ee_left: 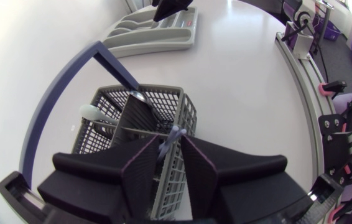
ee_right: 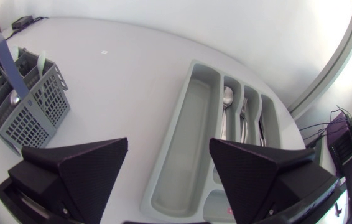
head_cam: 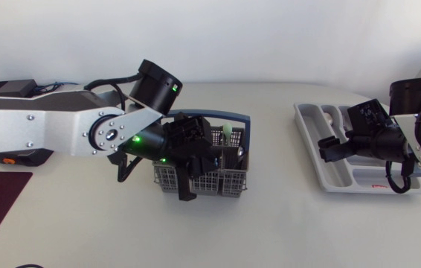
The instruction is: Unload the cutlery basket into the drawer organizer.
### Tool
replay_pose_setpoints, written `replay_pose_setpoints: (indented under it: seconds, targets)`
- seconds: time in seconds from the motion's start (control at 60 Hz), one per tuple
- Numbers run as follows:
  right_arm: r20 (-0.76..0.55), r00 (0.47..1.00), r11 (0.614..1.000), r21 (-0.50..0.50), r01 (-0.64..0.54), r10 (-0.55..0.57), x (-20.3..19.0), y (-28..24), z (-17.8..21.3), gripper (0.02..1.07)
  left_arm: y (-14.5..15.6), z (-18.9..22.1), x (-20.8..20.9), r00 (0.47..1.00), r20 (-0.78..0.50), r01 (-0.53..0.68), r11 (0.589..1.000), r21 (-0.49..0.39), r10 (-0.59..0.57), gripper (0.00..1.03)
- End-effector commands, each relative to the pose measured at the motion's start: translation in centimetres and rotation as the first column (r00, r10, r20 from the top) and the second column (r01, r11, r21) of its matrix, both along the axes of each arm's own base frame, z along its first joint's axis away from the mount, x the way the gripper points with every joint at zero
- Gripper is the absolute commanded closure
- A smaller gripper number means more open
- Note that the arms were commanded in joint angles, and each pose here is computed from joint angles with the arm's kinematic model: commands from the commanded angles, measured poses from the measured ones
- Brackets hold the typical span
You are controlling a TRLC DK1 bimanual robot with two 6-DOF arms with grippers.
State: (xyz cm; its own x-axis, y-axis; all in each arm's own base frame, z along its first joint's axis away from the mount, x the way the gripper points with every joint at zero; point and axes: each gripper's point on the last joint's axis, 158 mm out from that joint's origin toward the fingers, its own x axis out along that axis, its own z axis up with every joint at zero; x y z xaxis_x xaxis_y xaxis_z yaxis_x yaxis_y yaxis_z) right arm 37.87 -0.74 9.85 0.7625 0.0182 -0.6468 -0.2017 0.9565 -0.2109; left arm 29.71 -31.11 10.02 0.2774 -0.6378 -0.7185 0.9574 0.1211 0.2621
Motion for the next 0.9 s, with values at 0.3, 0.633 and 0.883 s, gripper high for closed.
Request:
replay_pose_setpoints:
  seconds: [0.3, 0.633, 0.883]
  targets:
    - [-0.003, 1.000, 0.999, -0.030, -0.017, 0.016, -0.7, 0.2, -0.7, 0.13, -1.0, 0.1, 0.3, 0.999, -0.006, 0.041, 0.999, -0.025, -0.041, 0.84]
    - [-0.006, 1.000, 0.999, -0.036, -0.020, 0.020, -1.0, 0.2, -0.9, 0.13, -1.1, 0.2, 0.3, 0.999, -0.010, 0.039, 0.999, -0.031, -0.040, 1.00]
    - [-0.003, 1.000, 0.999, -0.037, -0.026, 0.025, -1.2, 0.4, -0.7, 0.13, -1.4, 2.4, 0.5, 0.999, -0.028, 0.026, 0.996, -0.084, -0.029, 1.00]
